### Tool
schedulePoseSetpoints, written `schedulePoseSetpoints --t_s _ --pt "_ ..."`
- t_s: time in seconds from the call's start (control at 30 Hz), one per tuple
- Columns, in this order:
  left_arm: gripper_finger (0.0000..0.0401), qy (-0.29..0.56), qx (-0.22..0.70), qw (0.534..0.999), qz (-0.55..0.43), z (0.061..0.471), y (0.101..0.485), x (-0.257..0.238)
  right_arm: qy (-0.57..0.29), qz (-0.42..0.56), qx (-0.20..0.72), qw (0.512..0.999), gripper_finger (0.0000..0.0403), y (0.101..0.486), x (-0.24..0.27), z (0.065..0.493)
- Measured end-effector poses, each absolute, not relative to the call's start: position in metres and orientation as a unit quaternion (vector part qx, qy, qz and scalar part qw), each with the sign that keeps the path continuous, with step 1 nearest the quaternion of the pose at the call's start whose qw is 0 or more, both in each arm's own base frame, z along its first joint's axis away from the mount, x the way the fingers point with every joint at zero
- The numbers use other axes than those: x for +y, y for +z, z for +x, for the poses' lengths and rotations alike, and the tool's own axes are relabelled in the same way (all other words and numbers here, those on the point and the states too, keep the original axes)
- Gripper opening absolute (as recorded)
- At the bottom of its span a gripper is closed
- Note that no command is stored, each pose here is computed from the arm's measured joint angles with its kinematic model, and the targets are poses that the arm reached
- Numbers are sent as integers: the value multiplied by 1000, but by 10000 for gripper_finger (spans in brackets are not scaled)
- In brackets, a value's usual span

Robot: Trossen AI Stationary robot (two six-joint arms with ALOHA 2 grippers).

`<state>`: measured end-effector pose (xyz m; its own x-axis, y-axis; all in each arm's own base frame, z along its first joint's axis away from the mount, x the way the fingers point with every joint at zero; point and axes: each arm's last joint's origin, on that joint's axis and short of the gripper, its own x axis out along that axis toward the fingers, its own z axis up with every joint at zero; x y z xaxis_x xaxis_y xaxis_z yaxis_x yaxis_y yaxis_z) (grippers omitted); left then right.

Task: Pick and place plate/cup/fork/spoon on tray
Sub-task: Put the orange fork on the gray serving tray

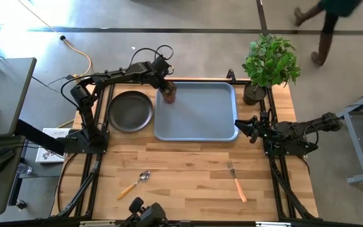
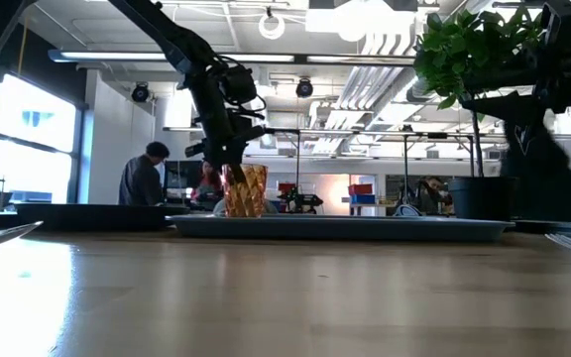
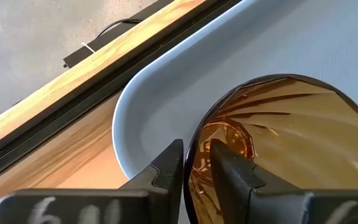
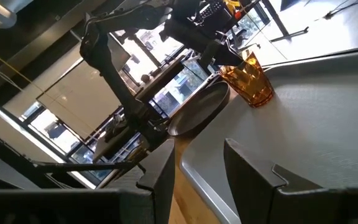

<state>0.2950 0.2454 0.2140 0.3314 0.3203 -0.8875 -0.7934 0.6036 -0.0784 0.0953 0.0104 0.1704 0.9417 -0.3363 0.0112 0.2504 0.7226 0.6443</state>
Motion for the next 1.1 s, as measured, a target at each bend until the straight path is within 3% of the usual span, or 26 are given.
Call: schedulePoseSetpoints --t_s 0.33,0.8,1.1 --pt "79 361 437 783 -255 299 233 249 -158 337 -64 926 129 170 10 95" --pt "80 356 415 809 -216 305 298 255 -155 349 -65 922 129 170 11 95" --pt "80 320 421 829 -181 308 346 237 -103 367 -93 920 129 179 13 96"
